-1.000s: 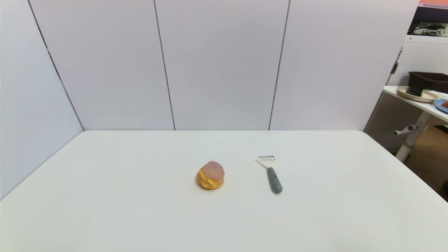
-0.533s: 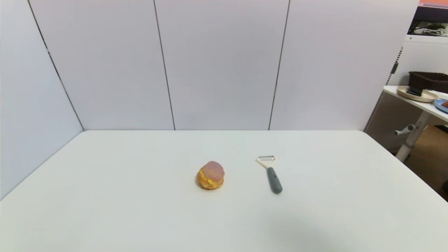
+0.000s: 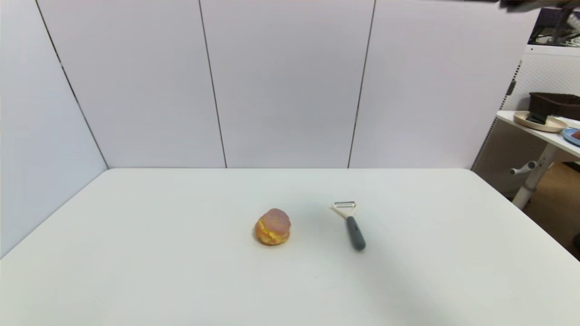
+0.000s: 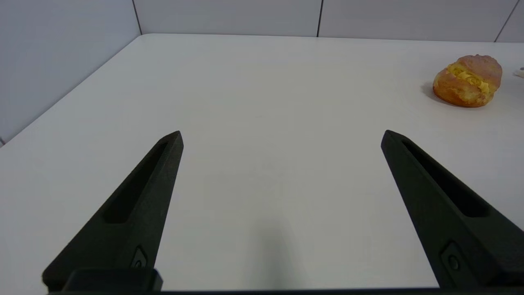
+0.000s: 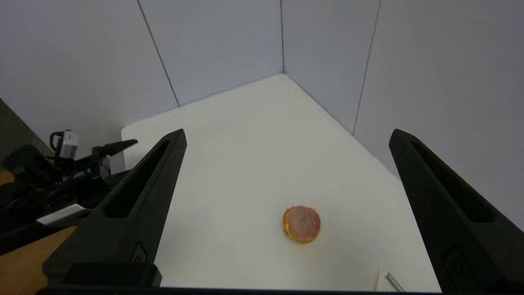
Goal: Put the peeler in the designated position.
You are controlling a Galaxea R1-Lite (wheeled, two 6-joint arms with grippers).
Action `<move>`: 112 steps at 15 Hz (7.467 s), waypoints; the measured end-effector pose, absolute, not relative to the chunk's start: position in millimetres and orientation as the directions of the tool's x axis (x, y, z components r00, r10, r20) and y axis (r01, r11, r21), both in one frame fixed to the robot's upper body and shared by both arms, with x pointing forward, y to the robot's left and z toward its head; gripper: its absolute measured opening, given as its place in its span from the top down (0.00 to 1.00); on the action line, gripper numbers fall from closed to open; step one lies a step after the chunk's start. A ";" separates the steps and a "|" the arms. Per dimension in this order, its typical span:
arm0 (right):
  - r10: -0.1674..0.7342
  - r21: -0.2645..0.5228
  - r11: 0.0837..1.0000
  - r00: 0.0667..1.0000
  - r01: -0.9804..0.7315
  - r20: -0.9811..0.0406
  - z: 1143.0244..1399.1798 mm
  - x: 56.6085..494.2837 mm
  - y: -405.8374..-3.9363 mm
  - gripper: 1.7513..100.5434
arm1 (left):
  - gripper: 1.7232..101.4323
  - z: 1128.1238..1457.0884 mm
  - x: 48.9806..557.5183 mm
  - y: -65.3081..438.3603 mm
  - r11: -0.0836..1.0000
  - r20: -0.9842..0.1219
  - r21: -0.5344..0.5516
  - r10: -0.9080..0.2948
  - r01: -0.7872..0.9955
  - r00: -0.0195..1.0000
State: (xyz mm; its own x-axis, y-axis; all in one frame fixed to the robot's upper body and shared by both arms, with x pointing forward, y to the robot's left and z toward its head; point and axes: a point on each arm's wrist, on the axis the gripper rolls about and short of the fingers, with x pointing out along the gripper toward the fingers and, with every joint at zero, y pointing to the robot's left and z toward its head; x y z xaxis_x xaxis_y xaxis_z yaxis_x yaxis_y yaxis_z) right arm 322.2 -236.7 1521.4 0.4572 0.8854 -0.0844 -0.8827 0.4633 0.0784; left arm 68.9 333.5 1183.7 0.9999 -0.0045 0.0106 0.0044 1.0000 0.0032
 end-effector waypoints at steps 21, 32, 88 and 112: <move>0.046 -0.011 0.992 0.453 -0.122 -0.890 1285.7 410.2 -129.5 0.03 | 0.04 1183.7 68.9 333.5 1.000 0.010 0.004 -0.004 0.004 1.000; -0.008 -0.043 0.995 0.373 -0.085 -0.928 1246.5 416.7 -120.7 0.03 | 0.04 1183.7 68.9 333.5 1.000 0.011 0.003 -0.004 0.004 1.000; 0.555 0.266 0.795 0.475 -0.545 -0.683 1250.8 375.9 46.4 0.85 | 0.04 1183.8 68.9 333.5 1.000 0.011 0.003 -0.005 0.005 1.000; 0.663 0.178 0.745 0.683 -0.643 -0.305 1446.9 353.5 -256.2 0.07 | 0.04 1183.7 68.9 333.5 1.000 0.010 0.003 -0.004 0.004 1.000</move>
State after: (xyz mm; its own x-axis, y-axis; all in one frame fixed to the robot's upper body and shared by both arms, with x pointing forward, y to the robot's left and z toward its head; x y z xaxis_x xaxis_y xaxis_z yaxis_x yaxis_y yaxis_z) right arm 353.5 -256.2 1446.9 0.6834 0.6634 -0.3049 -0.6434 0.7446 0.1780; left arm 68.9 333.5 1183.7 0.9999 -0.0045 0.0102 0.0044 1.0000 0.0028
